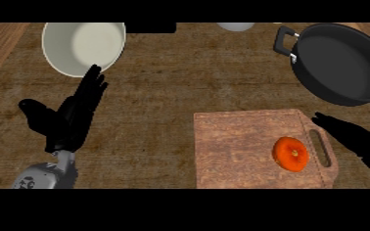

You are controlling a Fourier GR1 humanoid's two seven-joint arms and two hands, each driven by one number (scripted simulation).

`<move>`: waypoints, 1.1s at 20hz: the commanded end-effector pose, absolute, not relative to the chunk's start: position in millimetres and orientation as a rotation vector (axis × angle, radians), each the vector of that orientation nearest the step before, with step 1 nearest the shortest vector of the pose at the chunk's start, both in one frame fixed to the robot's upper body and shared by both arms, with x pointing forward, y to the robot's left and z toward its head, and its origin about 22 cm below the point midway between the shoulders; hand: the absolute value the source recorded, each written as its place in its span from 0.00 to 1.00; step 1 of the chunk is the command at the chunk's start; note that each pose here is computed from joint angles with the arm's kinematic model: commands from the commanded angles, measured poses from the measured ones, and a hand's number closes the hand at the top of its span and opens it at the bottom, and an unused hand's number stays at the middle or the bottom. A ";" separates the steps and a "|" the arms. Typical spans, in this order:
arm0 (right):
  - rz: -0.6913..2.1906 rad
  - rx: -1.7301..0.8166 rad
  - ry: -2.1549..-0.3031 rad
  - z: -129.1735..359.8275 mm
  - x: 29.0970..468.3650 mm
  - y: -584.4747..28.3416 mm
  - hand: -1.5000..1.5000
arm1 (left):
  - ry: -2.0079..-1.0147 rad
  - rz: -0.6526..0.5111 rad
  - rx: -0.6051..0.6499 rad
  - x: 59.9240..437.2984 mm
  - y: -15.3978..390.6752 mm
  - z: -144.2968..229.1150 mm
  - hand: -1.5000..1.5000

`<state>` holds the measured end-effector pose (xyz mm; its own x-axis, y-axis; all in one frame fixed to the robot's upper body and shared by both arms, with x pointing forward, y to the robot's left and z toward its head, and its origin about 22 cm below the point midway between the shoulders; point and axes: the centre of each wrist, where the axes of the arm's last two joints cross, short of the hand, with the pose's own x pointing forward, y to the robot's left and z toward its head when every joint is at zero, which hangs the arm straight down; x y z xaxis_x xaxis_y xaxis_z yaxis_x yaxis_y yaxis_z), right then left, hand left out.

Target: Pick the squash from the cutting board and place it in the pot

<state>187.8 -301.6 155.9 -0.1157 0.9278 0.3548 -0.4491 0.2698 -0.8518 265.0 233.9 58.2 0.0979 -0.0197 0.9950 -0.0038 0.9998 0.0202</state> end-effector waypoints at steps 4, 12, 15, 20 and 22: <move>1.254 -0.542 -1.201 154.1 177.5 -293.2 0.00 | -1.457 -0.018 0.035 261.9 240.2 61.2 0.50; 1.222 -0.582 -1.122 130.4 204.1 -255.9 0.00 | -1.472 -0.016 0.007 274.0 231.9 65.9 0.50; 1.220 -0.641 -1.068 102.6 204.2 -251.3 0.00 | -1.476 -0.021 0.021 265.0 229.1 50.4 0.50; 1.254 -0.635 -1.023 108.0 219.4 -260.9 0.00 | -1.477 -0.007 0.037 279.1 246.6 77.7 0.50; 1.262 -0.631 -1.027 100.5 217.8 -253.5 0.00 | -1.470 -0.014 0.029 263.2 221.7 60.9 0.50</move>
<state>211.4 -259.6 109.6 -0.0161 0.9578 0.2870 -0.4527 0.2489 -0.8562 267.6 233.3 65.6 0.0975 -0.0233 0.9950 -0.0054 0.9997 0.0239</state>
